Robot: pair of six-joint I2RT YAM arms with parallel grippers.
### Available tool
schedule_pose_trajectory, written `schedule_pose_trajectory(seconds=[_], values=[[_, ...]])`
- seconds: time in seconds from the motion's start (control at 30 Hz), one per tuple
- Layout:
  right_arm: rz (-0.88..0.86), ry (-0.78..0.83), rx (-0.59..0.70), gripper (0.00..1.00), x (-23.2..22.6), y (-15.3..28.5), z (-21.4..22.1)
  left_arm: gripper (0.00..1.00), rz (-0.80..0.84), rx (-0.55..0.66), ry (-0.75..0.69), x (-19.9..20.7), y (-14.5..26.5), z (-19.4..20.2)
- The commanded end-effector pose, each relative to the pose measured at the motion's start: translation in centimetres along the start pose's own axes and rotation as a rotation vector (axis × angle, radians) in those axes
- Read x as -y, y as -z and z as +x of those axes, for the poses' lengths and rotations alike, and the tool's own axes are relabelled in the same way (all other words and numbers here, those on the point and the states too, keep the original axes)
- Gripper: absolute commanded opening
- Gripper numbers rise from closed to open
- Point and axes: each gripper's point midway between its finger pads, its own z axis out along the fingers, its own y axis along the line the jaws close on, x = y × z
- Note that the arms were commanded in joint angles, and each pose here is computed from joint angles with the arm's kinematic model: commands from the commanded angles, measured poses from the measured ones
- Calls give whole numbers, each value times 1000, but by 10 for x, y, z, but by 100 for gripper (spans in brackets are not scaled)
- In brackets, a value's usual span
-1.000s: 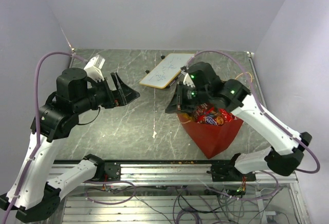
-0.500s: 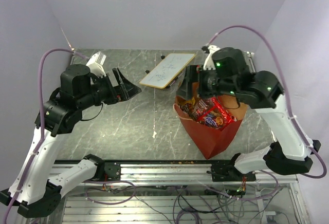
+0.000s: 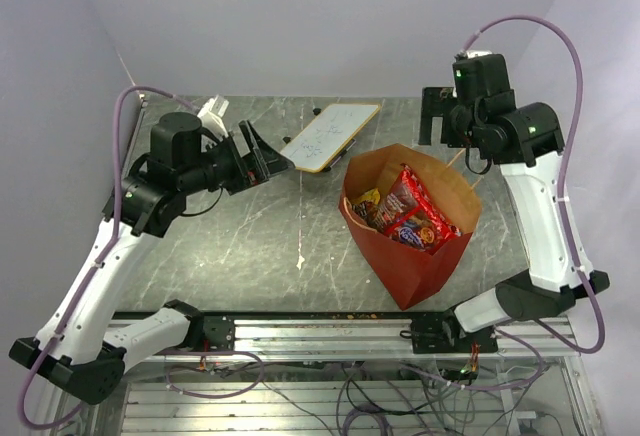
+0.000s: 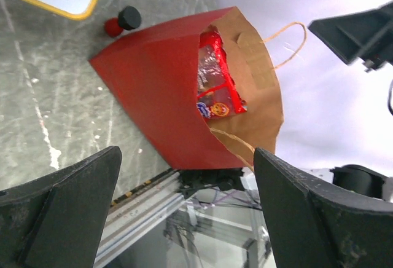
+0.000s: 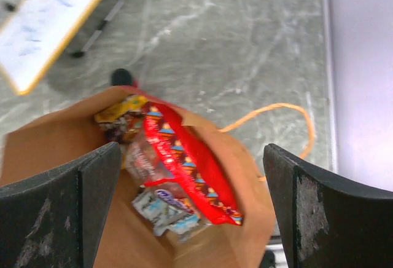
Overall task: Take the snacks out of the paper bag
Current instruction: Adjust the paper bag at the center of the board.
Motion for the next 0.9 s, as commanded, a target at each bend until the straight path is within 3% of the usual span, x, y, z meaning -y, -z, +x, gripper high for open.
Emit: schedule_pose_trajectory(seconds=[0.0, 0.17, 0.3, 0.5, 0.7, 0.87], values=[[231, -11, -30, 100, 56, -14, 8, 100, 137, -49, 77, 21, -10, 6], [162, -146, 0, 100, 93, -20, 19, 100, 203, -85, 105, 38, -13, 14], [146, -174, -60, 98, 100, -40, 40, 99, 182, -161, 76, 49, -22, 33], [-120, -204, -2, 82, 69, -60, 34, 97, 191, -215, 48, 76, -30, 60], [-182, -167, -8, 61, 61, -70, 40, 97, 180, -304, -45, 93, -40, 87], [-235, -171, 25, 27, 52, -54, 25, 95, 132, -348, -104, 91, -46, 100]])
